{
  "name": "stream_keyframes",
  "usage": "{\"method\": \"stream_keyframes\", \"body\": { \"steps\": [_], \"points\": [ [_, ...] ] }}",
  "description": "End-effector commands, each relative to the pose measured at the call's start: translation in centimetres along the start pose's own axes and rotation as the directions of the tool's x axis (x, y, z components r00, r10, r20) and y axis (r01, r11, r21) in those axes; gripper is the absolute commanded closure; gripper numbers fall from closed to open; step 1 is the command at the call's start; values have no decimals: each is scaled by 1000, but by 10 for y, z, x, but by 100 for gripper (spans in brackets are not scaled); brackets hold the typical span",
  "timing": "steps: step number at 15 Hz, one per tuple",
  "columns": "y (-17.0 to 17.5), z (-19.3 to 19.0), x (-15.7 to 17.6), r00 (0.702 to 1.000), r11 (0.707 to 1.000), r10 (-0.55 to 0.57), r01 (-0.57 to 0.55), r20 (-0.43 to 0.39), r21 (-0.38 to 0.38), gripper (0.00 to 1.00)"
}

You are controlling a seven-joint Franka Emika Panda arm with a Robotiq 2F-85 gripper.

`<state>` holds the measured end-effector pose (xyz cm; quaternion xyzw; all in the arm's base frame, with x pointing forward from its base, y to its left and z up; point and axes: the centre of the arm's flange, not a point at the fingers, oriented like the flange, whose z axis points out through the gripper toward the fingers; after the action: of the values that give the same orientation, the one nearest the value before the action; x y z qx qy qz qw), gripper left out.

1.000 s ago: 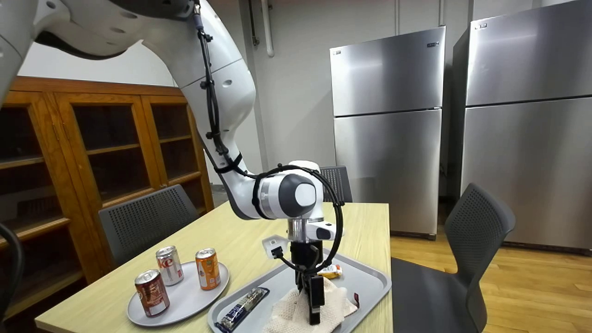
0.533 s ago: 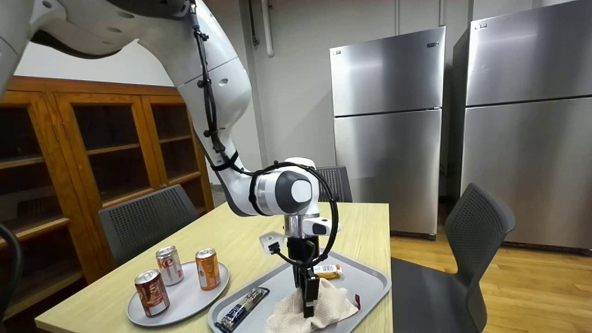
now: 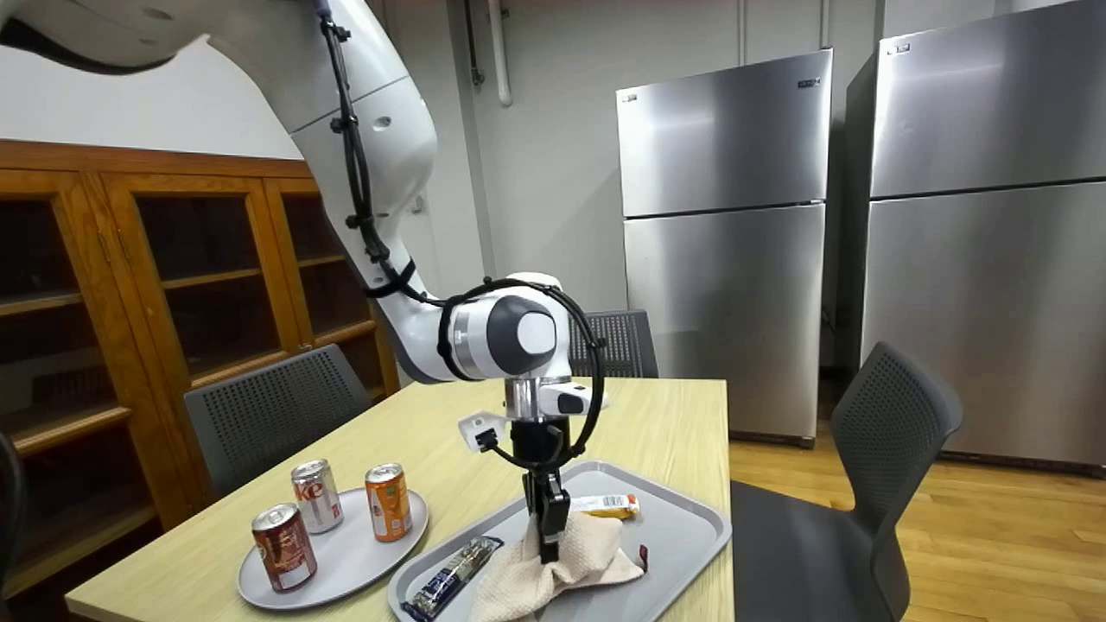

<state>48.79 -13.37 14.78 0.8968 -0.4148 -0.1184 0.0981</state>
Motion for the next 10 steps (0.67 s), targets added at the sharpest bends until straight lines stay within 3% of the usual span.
{"method": "stream_keyframes", "body": {
  "steps": [1,10],
  "points": [
    [6,-55,-33,999,999,-15,16,-41,28,98],
    [-23,-148,-56,981,989,-38,64,-189,136,98]
  ]
}}
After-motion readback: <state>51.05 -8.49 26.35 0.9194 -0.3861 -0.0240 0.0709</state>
